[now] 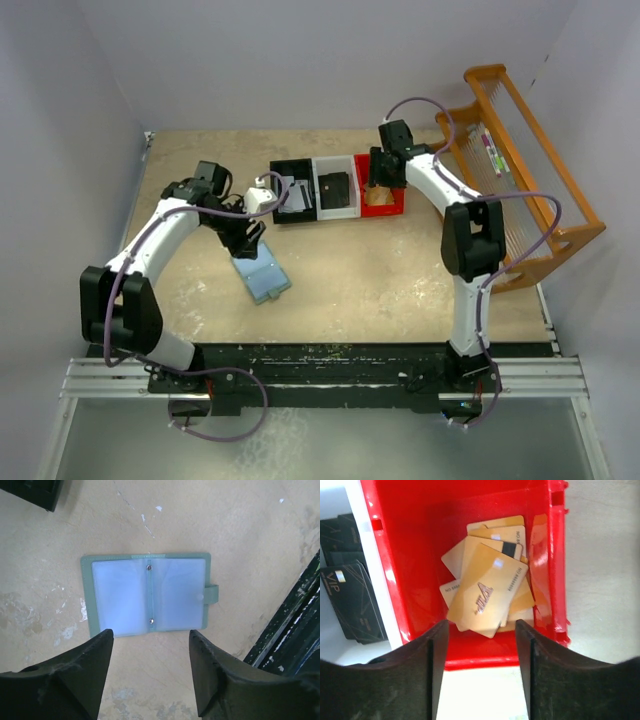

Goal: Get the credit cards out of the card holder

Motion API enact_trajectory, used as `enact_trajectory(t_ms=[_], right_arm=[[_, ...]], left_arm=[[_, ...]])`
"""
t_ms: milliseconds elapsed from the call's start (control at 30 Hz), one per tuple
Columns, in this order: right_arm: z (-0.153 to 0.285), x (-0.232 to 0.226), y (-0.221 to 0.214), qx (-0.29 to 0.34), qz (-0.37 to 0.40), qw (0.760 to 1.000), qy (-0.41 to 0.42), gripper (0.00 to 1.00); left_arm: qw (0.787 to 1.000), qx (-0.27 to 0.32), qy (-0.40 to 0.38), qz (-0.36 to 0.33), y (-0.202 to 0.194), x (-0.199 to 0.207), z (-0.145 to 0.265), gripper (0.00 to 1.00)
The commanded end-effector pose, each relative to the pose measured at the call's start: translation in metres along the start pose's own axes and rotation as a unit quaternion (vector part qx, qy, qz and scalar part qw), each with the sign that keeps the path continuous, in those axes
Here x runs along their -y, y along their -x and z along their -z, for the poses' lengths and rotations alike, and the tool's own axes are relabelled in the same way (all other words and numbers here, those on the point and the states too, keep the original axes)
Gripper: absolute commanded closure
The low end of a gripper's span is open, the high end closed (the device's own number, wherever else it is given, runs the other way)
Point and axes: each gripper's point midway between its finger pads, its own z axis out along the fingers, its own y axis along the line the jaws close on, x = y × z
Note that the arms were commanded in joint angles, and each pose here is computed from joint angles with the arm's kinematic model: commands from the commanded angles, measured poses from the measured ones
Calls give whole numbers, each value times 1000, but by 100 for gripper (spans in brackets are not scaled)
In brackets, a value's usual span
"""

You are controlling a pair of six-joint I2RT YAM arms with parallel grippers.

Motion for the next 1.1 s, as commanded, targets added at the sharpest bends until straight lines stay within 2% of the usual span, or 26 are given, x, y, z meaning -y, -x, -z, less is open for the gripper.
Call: enact_trajectory(t_ms=[0,67,167,300,333,367,400,433,467,567,800,867,933,1000,1067], right_arm=[[55,15,30,58,-19,998,-26,37],[77,22,34,81,-31,996,-33,33],[120,40,34,144,-66,986,-49,26],[177,84,9,240,-117,959,-93,24],[200,96,7,281,-130,945,-101,23],[206,109,-7,294,-138,938,-121,22],[212,122,-22,305,-153,930,-139,18],[216,131,-35,311,-164,924,-149,5],[219,137,-47,316,-165,922,-154,0],[224,152,-78,333,-175,912,-161,0],[240,167,-96,354,-192,899,-175,1],[245,178,-100,374,-208,883,-195,0],[248,192,-108,401,-265,850,-214,0],[246,191,-112,394,-228,864,-217,0],[242,191,-116,395,-202,870,-216,0]], left_arm=[[997,73,27,-6,37,1,34,25],[994,98,56,12,44,-10,45,12],[981,145,117,47,55,-36,68,2],[948,240,185,100,60,-64,105,1],[938,259,204,104,61,-70,112,1],[931,268,225,104,59,-73,116,1],[925,275,241,106,57,-75,119,1],[919,282,255,109,55,-77,121,1],[915,284,262,117,52,-76,120,1],[900,286,292,153,34,-82,114,1],[883,297,311,188,-10,-74,77,1],[874,314,325,178,-19,-72,73,1],[870,317,331,182,-33,-67,61,1],[875,312,334,159,-43,-63,52,1],[858,308,370,179,-60,-70,51,1]])
